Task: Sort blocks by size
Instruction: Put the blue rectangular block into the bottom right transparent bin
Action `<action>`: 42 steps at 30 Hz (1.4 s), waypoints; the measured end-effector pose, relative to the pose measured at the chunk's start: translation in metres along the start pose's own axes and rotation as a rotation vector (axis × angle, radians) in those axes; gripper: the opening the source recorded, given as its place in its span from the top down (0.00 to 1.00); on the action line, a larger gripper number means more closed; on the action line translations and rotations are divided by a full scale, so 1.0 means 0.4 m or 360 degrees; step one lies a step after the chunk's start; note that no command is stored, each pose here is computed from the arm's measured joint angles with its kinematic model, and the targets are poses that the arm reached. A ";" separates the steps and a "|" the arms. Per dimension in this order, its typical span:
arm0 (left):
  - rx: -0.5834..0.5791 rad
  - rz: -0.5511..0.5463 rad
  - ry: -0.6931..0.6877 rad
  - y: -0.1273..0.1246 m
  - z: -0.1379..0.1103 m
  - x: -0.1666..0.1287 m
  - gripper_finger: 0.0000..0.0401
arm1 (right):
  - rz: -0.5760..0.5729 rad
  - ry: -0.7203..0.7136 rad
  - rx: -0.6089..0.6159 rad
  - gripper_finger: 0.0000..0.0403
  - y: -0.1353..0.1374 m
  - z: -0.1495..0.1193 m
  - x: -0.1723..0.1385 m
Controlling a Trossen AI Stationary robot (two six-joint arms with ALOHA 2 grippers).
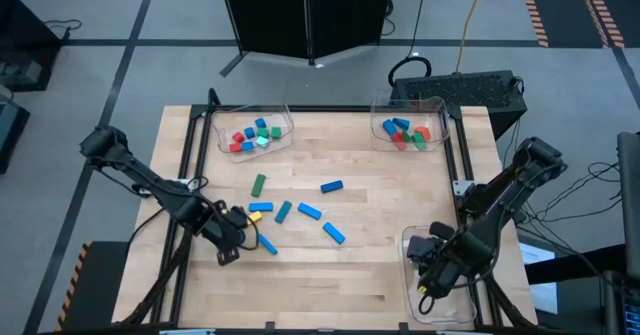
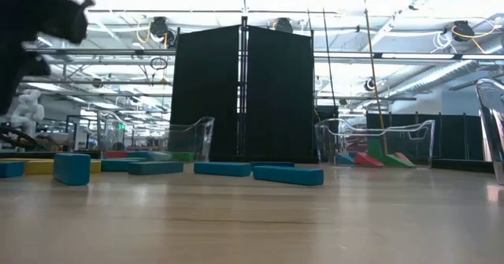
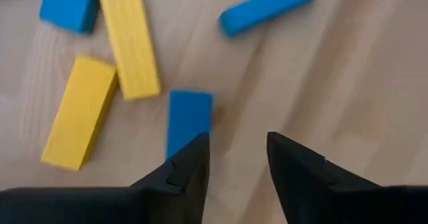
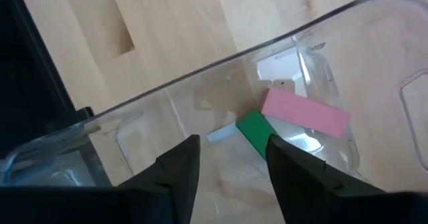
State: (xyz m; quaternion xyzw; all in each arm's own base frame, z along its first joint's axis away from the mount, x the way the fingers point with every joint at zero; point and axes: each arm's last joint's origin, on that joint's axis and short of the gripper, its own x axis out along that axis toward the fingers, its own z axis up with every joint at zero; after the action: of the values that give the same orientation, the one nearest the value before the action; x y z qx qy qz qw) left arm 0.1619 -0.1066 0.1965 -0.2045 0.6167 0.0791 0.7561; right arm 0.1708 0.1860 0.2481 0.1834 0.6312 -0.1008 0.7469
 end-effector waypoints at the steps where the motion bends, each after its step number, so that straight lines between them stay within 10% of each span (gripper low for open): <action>1: 0.0008 0.0037 0.0031 0.003 -0.005 0.013 0.60 | 0.0007 -0.0008 0.0002 0.59 -0.001 0.001 -0.003; 12: 0.0150 0.0371 0.0282 0.010 -0.018 0.104 0.31 | 0.0009 -0.0054 0.0001 0.59 -0.003 0.003 -0.008; 22: 0.0220 0.0497 0.0346 0.010 -0.017 0.141 0.27 | -0.0012 -0.0161 -0.0021 0.59 -0.003 0.008 -0.009; 42: 0.0260 0.0421 0.0301 0.000 -0.011 0.148 0.68 | 0.0007 -0.0233 -0.0151 0.59 0.004 0.017 -0.007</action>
State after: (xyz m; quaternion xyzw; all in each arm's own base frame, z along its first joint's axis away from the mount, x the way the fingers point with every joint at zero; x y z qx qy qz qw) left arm 0.1712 -0.1162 0.1388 -0.0661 0.7110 0.1078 0.6917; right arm 0.1771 0.1845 0.2522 0.1413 0.5785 -0.0824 0.7991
